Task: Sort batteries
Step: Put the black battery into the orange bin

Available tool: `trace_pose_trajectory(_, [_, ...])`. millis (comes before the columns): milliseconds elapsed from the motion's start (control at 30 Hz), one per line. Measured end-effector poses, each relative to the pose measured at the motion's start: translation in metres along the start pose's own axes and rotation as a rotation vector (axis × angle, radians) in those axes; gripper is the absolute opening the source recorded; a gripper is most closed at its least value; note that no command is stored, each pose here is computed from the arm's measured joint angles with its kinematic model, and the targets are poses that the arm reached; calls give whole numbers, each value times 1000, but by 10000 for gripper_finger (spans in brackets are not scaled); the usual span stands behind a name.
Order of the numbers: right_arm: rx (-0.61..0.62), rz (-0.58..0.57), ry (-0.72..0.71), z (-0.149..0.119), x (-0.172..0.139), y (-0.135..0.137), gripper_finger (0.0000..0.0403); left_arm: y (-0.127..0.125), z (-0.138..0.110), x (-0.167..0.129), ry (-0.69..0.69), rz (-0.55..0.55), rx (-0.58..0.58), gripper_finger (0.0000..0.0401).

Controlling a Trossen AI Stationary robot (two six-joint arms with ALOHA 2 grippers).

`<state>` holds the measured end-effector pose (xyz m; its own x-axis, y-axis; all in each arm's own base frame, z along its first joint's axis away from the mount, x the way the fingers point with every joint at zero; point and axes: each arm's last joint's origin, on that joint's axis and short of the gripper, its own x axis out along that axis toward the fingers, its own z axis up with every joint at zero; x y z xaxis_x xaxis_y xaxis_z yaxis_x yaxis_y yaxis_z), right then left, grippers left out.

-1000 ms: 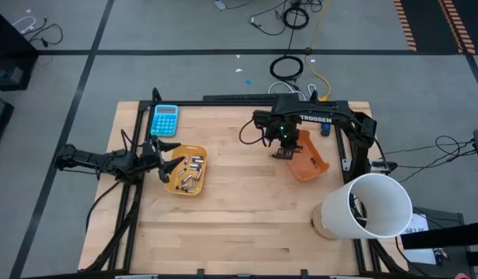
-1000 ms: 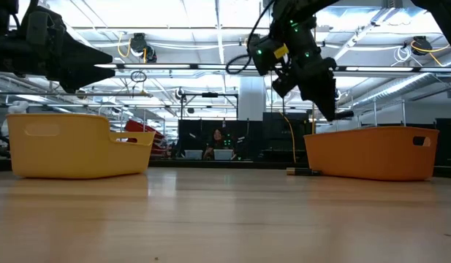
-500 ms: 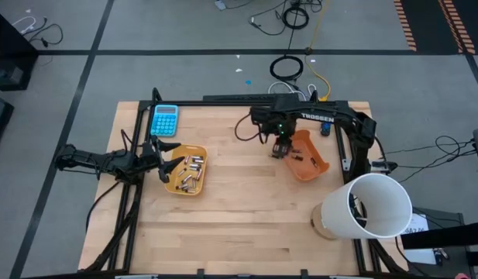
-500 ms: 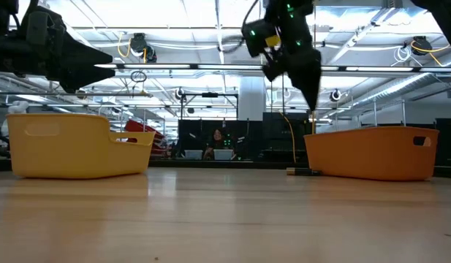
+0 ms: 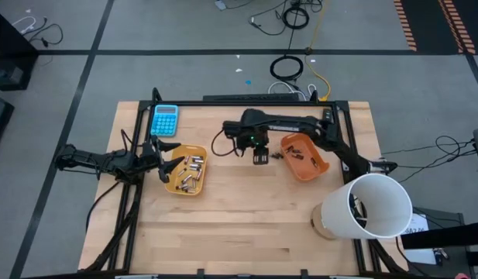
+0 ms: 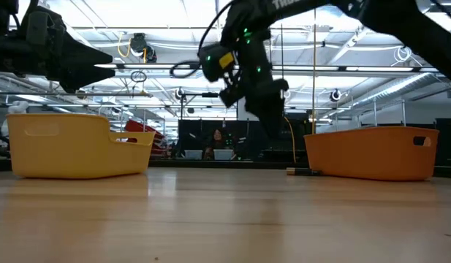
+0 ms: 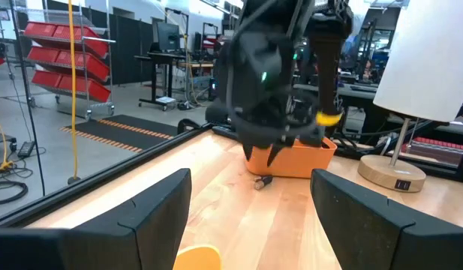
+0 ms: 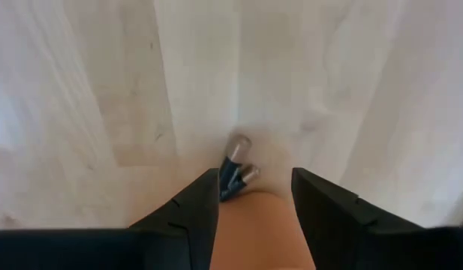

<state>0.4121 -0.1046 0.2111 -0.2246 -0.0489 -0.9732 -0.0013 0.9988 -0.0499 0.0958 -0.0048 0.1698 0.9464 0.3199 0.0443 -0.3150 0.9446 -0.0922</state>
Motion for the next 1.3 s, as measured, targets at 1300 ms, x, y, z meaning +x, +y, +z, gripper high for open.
trace_pose_trajectory(1300, [-133,73,182,6,93,-7,25,0,0,0,0,0,0,281])
